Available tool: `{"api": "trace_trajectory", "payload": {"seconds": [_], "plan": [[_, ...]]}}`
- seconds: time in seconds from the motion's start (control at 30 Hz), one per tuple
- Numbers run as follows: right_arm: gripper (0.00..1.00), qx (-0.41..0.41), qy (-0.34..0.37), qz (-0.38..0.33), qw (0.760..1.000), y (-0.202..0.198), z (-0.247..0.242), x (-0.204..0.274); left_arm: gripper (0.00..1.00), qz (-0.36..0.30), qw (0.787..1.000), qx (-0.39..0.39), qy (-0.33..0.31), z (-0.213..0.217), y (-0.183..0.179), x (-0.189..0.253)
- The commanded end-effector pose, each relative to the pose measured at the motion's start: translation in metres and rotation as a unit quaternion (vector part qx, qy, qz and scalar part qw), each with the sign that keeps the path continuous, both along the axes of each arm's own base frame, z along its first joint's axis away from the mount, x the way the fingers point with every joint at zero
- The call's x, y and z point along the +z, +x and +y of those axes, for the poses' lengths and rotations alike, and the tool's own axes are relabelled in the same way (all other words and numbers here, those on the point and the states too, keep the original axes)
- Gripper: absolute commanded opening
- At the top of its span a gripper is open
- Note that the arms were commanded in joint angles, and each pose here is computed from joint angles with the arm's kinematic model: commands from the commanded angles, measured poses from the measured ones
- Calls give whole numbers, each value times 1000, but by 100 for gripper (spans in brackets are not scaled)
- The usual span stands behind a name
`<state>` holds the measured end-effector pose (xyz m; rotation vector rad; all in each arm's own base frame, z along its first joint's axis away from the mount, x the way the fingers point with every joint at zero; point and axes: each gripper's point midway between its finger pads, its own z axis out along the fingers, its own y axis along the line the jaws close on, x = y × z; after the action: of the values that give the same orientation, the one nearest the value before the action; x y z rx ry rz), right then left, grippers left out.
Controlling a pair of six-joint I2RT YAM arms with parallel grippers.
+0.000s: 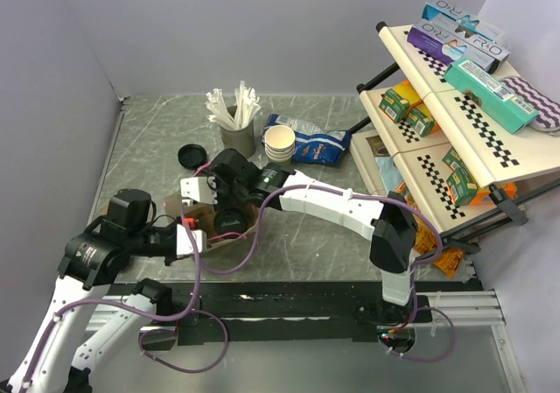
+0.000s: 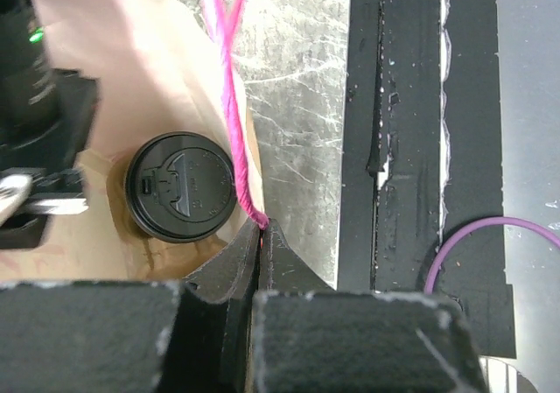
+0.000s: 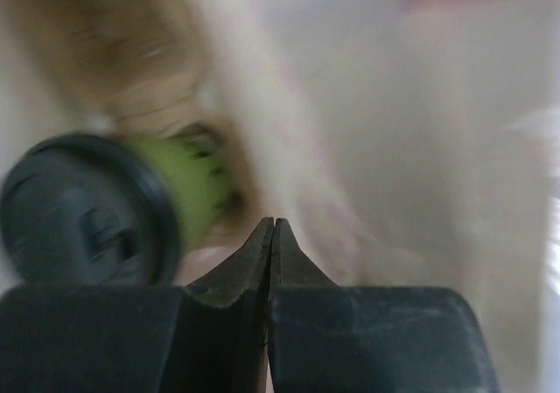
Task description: Pack the takeout coffee
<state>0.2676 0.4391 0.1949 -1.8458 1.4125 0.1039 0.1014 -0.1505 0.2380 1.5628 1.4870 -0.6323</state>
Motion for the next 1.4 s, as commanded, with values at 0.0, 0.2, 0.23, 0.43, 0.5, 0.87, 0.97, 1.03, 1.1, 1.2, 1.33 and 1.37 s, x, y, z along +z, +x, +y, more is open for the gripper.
{"api": "trace_trajectory", "payload": {"seconds": [0.0,0.2,0.23,0.43,0.5,0.87,0.97,1.03,1.1,1.2,1.33,1.37], "plan": [[0,75,-4,82,994,-48,-6,5,1,-22,1000,14,-7,-1,10,5],[0,97,-12,85,992,-58,-20,16,1,-15,1000,22,-11,-3,13,7],[0,101,-10,84,991,-60,-23,19,1,-15,1000,23,-11,-2,14,7],[0,133,-4,103,986,-77,-28,24,1,-20,999,23,-10,-2,15,8],[0,140,-2,107,984,-80,-28,25,1,-22,1000,20,-8,-2,15,8],[0,183,-5,143,973,-91,-25,17,1,-21,1000,13,-14,-4,14,9],[0,194,-11,147,970,-91,-23,11,1,-19,1000,14,-15,-5,14,8],[0,193,-18,146,970,-89,-24,4,1,-19,1000,17,-17,-5,14,8],[0,185,-22,143,972,-85,-22,-2,1,-19,999,19,-17,-5,15,8],[0,170,-29,132,976,-76,-20,-11,1,-18,999,20,-18,-5,14,8],[0,153,-27,97,983,-60,-14,-17,1,-13,1000,19,-17,-5,15,6],[0,150,-33,90,984,-57,-15,-20,1,-12,1000,18,-17,-5,15,6]]}}
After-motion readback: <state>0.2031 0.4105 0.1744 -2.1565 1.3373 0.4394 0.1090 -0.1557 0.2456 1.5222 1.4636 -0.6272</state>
